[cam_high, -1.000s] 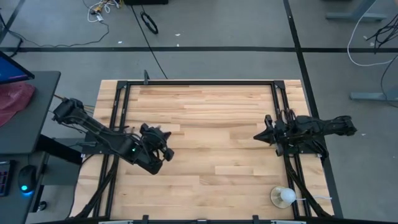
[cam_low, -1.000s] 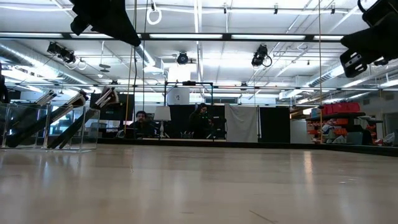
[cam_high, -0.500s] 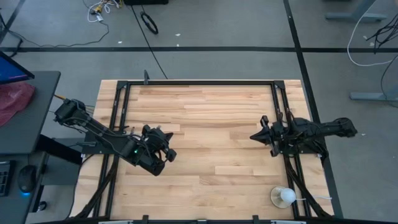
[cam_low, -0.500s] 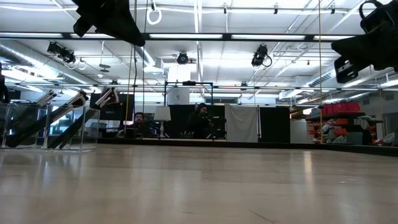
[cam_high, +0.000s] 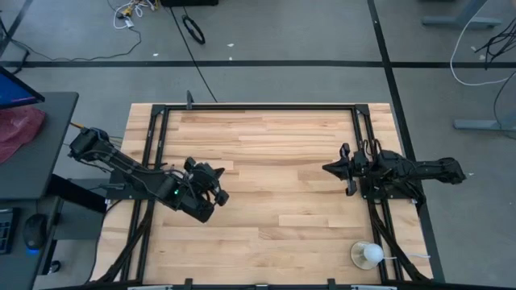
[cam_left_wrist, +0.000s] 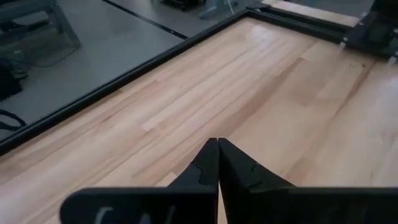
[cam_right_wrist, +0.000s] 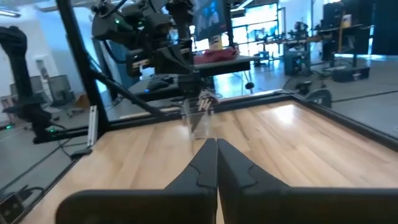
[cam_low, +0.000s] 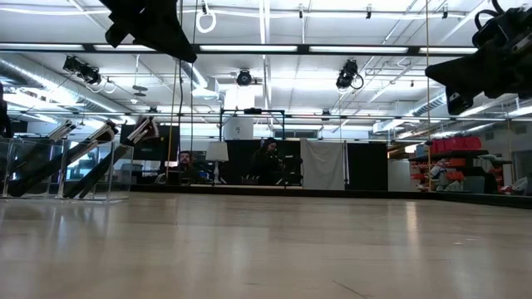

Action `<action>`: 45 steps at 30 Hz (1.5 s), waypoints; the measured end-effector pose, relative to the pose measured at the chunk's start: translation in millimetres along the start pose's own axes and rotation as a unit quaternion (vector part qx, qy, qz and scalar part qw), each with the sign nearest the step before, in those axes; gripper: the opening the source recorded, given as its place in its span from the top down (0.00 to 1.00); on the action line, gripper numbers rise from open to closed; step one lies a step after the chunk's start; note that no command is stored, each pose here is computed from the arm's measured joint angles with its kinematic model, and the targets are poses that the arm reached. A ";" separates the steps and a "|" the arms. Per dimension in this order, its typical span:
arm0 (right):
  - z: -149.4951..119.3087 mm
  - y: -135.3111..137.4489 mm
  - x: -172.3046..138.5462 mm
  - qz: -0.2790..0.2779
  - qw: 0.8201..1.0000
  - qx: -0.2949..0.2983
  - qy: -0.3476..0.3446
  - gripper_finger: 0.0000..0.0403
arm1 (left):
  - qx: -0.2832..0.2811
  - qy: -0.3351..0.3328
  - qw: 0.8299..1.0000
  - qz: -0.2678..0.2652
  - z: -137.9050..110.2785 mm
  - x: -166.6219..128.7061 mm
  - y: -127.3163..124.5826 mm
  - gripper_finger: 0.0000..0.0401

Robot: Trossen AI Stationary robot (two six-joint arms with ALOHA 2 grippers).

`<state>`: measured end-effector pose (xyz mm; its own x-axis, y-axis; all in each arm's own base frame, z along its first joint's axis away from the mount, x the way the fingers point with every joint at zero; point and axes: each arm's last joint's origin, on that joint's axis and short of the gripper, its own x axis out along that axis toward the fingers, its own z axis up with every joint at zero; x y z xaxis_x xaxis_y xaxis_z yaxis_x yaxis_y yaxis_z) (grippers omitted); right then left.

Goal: Put items in baskets/containers
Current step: Return to Home Position

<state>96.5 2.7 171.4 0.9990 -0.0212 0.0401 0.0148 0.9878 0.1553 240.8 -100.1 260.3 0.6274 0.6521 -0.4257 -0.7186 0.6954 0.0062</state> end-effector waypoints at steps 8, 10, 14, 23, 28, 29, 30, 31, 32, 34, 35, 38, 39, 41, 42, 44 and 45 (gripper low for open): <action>0.0 -2.0 0.3 -0.009 1.000 -0.029 0.001 0.98 | 0.005 0.010 0.992 -0.128 -8.5 45.6 27.0 1.00; 0.0 -2.0 0.3 -0.009 1.000 -0.029 0.001 0.97 | 0.020 -0.016 0.979 -0.203 -8.3 56.3 34.8 1.00; 0.0 -1.9 0.3 -0.006 1.000 -0.029 0.001 0.95 | 0.028 -0.056 0.961 -0.270 -2.7 67.9 67.2 1.00; 0.2 -1.9 0.3 -0.007 1.000 -0.030 0.001 0.94 | -0.024 -0.156 0.933 -0.325 -15.5 24.2 133.8 1.00; 0.2 -1.9 0.3 -0.007 1.000 -0.030 0.001 0.94 | -0.029 -0.215 0.915 -0.341 -34.6 7.6 154.2 1.00; 0.2 -1.9 0.3 -0.007 1.000 -0.030 0.001 0.94 | -0.030 -0.224 0.912 -0.343 -38.9 6.1 157.3 1.00; 0.2 -1.9 0.3 -0.007 1.000 -0.030 0.001 0.94 | -0.027 -0.230 0.909 -0.346 -43.7 5.8 159.5 1.00; 0.2 -1.9 0.3 -0.007 1.000 -0.030 0.001 0.94 | -0.025 -0.236 0.905 -0.353 -47.2 5.1 161.3 1.00; 0.2 -1.9 0.3 -0.007 1.000 -0.030 0.001 0.94 | -0.024 -0.241 0.900 -0.363 -50.9 4.2 163.0 1.00; 0.2 -1.9 0.3 -0.007 1.000 -0.030 0.001 0.94 | -0.020 -0.253 0.891 -0.377 -57.5 2.8 166.1 1.00; 0.2 -1.9 0.3 -0.007 1.000 -0.030 0.001 0.94 | -0.018 -0.260 0.886 -0.384 -59.7 1.8 167.5 1.00; 0.2 -1.9 0.3 -0.007 1.000 -0.030 0.001 0.94 | -0.013 -0.263 0.883 -0.389 -67.5 0.6 171.6 1.00; 0.2 -1.9 0.3 -0.007 1.000 -0.030 0.001 0.94 | -0.011 -0.259 0.884 -0.389 -69.4 0.1 173.0 1.00; 0.2 -1.9 0.3 -0.007 1.000 -0.030 0.001 0.94 | -0.008 -0.254 0.886 -0.388 -72.4 -1.4 175.8 1.00; 0.1 -1.9 0.3 -0.007 1.000 -0.030 0.001 0.94 | -0.004 -0.249 0.888 -0.387 -73.6 -1.0 176.0 1.00; 0.1 -1.9 0.3 -0.007 1.000 -0.030 0.001 0.94 | 0.005 -0.245 0.893 -0.377 -75.2 0.5 175.9 1.00; 0.2 -1.9 0.3 -0.007 1.000 -0.030 0.001 0.94 | 0.007 -0.246 0.896 -0.369 -75.1 0.9 176.2 1.00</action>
<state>96.8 0.8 171.3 0.9987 -0.0356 0.0360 0.0319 0.9948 0.0970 92.3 0.4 193.1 0.9891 0.0643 0.1328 -0.0510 0.9936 -0.1006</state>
